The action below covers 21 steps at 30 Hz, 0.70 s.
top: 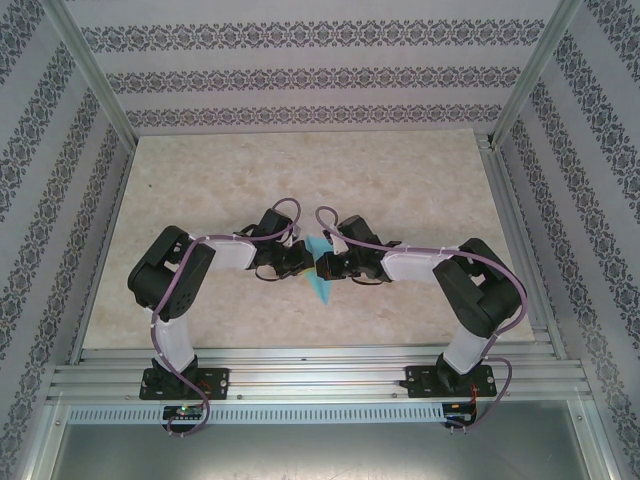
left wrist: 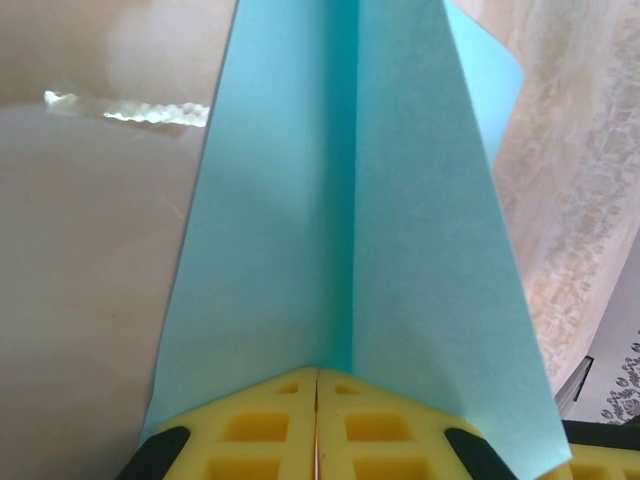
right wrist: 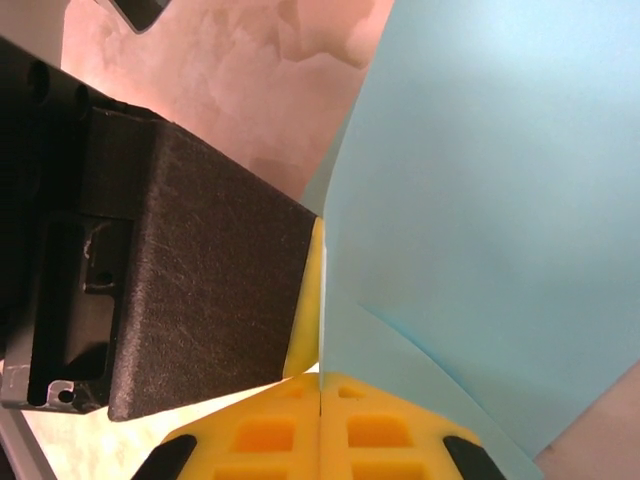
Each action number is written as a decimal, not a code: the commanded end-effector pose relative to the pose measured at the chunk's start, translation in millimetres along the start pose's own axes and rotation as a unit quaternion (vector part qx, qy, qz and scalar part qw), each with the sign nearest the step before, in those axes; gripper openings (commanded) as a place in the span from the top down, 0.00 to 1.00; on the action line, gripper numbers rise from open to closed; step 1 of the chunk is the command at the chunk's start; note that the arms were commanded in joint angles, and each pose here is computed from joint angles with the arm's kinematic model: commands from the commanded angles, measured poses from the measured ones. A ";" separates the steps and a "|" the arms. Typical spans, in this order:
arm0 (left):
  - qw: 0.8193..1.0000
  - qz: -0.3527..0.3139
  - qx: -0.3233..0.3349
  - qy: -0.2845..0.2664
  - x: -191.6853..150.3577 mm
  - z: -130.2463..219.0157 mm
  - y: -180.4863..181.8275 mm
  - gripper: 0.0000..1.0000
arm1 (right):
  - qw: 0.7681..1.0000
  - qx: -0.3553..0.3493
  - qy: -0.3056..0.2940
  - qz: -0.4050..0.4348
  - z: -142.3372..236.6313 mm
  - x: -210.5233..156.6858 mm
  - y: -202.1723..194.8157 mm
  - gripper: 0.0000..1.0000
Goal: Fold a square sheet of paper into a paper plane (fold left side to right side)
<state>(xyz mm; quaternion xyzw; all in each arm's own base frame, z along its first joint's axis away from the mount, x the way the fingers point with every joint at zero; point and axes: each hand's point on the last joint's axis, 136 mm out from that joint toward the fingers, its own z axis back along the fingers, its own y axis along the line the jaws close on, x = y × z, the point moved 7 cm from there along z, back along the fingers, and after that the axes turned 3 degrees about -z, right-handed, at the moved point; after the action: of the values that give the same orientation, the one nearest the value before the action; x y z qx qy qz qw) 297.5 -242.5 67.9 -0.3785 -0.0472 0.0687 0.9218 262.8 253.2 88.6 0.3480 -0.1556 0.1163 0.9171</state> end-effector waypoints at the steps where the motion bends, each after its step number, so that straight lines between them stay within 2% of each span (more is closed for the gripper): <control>1: 0.999 0.001 0.039 0.000 -9.3 -2.3 14.9 0.92 | 1.000 0.023 -0.007 0.002 6.1 -0.8 -4.2 1.00; 6: 0.999 0.005 0.053 0.004 -13.7 -4.9 23.7 0.92 | 0.998 0.053 -0.013 -0.017 10.3 -0.6 -11.0 1.00; 21: 0.998 0.002 0.063 0.004 -13.6 -3.9 25.4 0.92 | 0.998 0.049 -0.002 -0.042 6.6 -7.6 -32.7 1.00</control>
<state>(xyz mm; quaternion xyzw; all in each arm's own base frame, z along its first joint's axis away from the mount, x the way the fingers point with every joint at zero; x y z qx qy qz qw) 296.7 -241.8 66.9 -0.3781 -0.0542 0.0617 0.9221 266.7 227.3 78.2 0.3914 -0.1468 0.0905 0.9039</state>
